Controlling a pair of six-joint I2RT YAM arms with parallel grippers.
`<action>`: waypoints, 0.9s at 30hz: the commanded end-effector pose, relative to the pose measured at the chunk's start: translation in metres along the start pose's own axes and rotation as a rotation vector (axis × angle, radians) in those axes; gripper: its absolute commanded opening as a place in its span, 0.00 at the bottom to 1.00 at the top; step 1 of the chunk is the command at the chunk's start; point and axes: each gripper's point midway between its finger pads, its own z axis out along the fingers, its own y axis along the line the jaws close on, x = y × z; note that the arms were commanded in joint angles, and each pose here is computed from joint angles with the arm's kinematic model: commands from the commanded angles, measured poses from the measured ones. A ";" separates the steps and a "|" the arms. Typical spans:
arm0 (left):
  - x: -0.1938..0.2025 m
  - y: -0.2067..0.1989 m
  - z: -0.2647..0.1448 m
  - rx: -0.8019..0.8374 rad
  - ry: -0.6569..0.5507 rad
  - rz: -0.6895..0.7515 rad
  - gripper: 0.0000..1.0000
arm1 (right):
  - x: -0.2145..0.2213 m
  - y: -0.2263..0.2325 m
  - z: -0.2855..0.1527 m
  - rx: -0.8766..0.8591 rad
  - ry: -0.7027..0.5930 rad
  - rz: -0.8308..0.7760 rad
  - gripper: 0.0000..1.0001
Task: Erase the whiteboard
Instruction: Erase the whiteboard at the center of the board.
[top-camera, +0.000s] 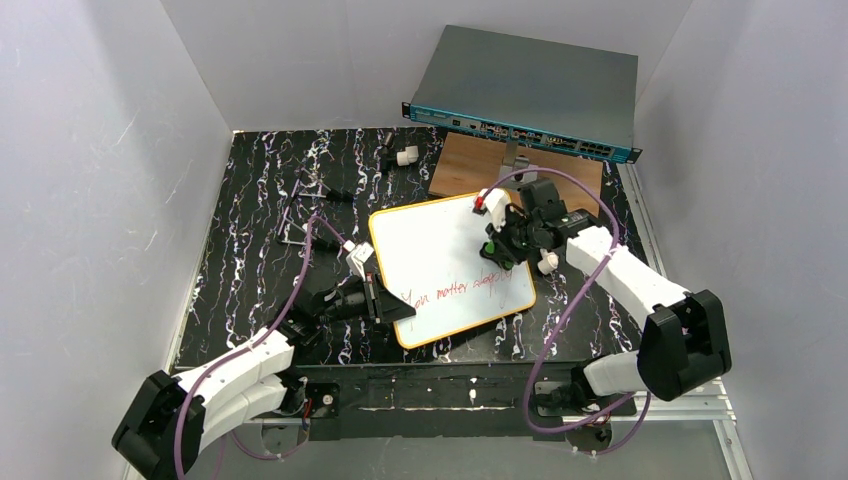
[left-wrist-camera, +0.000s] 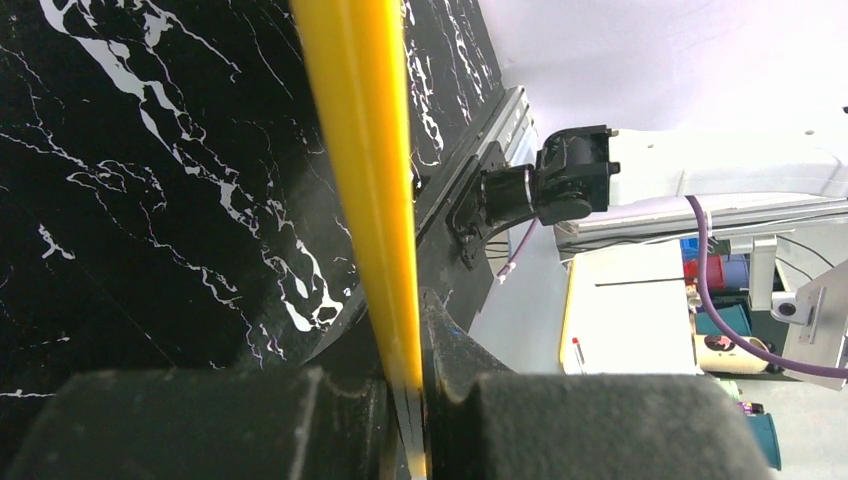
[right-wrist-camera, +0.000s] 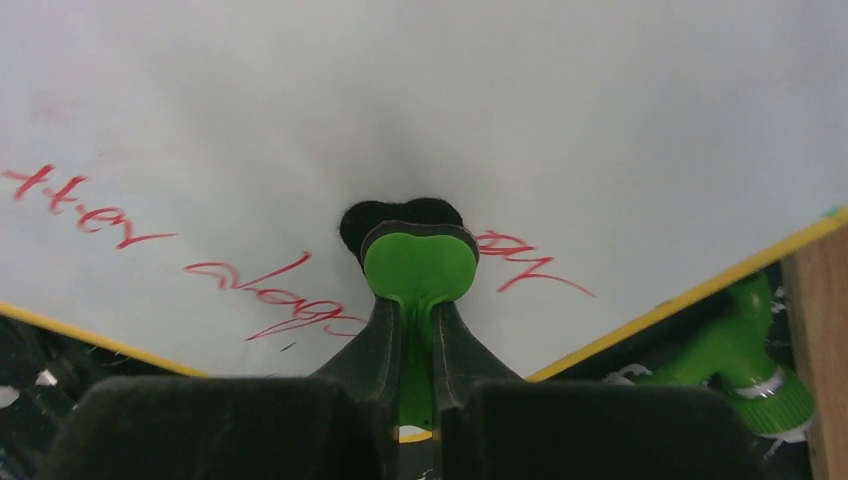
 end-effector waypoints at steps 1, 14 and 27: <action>-0.033 -0.055 -0.006 0.199 -0.124 0.193 0.00 | 0.005 0.056 -0.004 -0.198 0.001 -0.142 0.01; -0.028 -0.054 -0.009 0.196 -0.111 0.186 0.00 | -0.023 -0.051 -0.007 0.238 -0.013 0.085 0.01; -0.026 -0.049 -0.002 0.172 -0.057 0.211 0.00 | -0.023 0.087 -0.009 -0.374 -0.043 -0.168 0.01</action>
